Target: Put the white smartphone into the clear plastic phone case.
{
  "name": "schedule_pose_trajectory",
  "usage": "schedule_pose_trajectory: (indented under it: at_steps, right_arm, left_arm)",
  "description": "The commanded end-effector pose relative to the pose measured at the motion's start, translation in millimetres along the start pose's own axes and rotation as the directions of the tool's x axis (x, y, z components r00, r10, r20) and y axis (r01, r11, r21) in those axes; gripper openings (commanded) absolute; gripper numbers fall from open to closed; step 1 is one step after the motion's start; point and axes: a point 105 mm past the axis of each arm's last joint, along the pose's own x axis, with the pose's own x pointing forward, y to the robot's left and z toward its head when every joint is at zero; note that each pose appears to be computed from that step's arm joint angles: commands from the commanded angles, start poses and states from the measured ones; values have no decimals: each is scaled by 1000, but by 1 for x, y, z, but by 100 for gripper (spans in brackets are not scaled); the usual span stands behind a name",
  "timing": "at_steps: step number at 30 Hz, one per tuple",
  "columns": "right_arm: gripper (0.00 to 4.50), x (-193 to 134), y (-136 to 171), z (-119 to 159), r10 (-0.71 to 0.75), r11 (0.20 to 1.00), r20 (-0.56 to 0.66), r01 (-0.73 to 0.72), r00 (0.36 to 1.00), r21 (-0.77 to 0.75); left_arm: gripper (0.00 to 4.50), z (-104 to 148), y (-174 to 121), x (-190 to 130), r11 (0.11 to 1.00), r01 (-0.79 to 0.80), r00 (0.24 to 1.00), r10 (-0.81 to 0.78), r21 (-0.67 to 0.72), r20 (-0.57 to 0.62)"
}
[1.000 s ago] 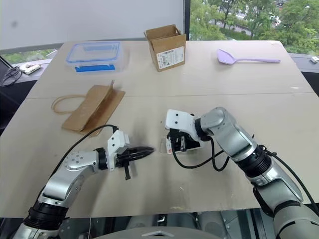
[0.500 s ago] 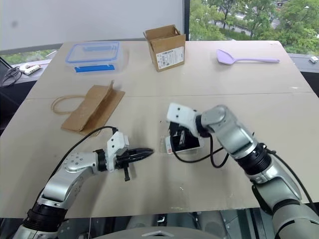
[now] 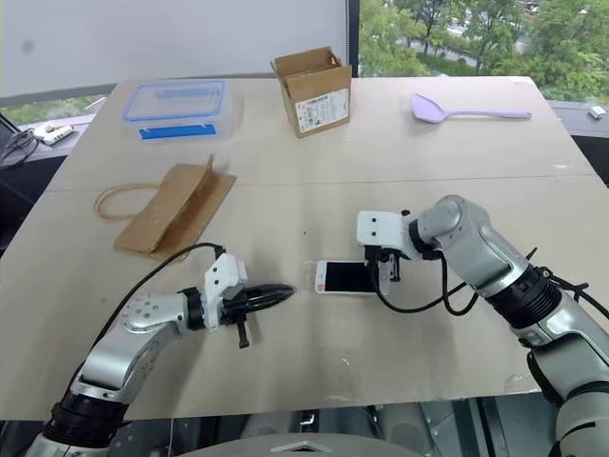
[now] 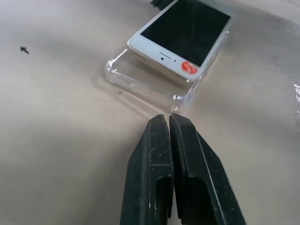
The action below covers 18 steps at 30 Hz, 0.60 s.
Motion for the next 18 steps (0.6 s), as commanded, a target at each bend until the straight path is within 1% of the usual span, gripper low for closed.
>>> schedule_pose_trajectory:
  at_steps: [1, 5, 8, 10, 12, 14, 18]
  right_arm:
    - [0, -10, -5, 7, -42, 999, 21, 43, 999, -31]
    - [0, -13, -3, 9, -38, 999, 38, 39, 999, -25]
    - [0, -15, -12, 14, -106, 993, 67, 110, 992, -51]
    - [0, -20, -17, 29, -126, 991, 133, 131, 983, -29]
    - [0, -23, -11, 47, -77, 997, 217, 76, 973, 14]
    - [0, -20, -3, 54, -35, 999, 247, 29, 968, 28]
    - [0, 8, 3, 42, -35, 997, 205, 22, 978, 69]
  left_arm:
    - [11, 11, -5, 0, 999, 7, 1000, -8, 45, 30]
    - [11, 11, -6, 0, 999, 7, 1000, -8, 48, 29]
    - [11, 11, -7, 0, 999, 7, 1000, -8, 48, 29]
    - [11, 12, -9, 1, 999, 8, 1000, -10, 49, 29]
    - [11, 12, -9, 2, 999, 10, 999, -11, 50, 30]
    - [11, 13, -10, 3, 999, 12, 999, -13, 49, 32]
    - [11, 16, -10, 5, 999, 9, 999, -11, 47, 45]
